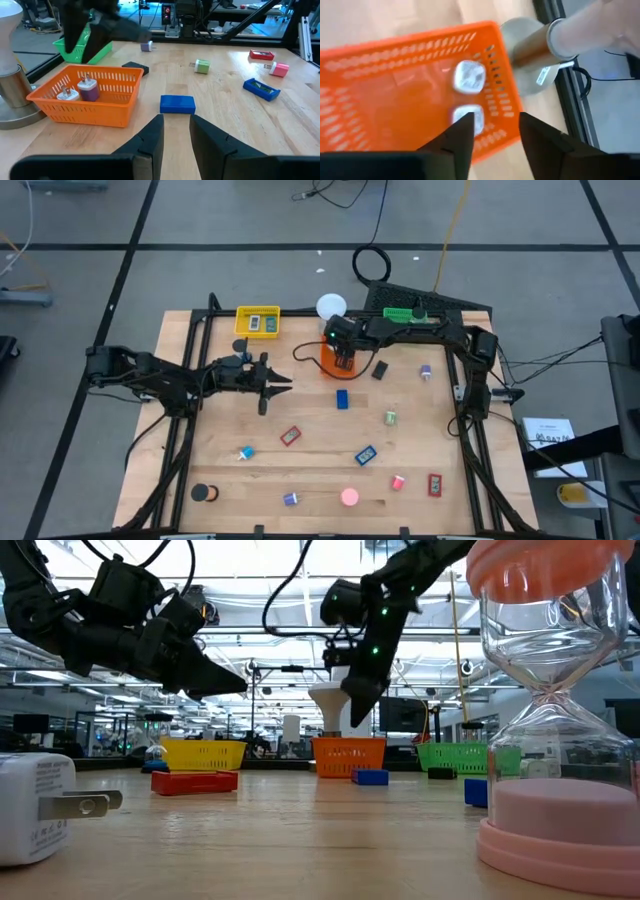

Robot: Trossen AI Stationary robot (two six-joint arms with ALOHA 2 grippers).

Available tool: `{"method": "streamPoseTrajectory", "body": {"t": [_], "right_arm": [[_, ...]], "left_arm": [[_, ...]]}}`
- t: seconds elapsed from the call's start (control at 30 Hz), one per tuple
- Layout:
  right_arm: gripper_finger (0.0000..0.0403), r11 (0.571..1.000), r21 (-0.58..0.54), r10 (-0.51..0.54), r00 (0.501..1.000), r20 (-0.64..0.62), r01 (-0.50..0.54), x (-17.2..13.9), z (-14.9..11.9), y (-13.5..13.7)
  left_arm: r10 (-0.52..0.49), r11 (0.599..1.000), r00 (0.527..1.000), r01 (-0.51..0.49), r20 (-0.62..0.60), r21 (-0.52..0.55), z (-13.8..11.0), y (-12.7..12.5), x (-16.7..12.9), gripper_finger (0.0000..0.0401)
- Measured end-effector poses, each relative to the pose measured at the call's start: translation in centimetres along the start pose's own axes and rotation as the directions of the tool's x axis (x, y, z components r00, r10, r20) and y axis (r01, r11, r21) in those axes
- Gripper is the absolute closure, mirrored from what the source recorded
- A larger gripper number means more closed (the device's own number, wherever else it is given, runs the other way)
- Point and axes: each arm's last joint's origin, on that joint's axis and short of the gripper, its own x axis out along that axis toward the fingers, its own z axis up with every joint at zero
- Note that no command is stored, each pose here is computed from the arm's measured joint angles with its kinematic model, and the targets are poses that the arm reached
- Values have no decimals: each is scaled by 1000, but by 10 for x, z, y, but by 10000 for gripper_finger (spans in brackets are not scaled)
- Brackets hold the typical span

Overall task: Pick & Place Office items
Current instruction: Put the middle purple charger adapter into the orange bin, then put the top red digital clock into the yellow bin

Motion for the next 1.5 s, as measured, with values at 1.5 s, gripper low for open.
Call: {"method": "streamPoseTrajectory", "body": {"t": [1.5], "right_arm": [[402,972,82,181,922,342,-221,-37,-38,32]], "left_arm": [[59,998,997,-59,-39,13,-3,-20,3,309]]}}
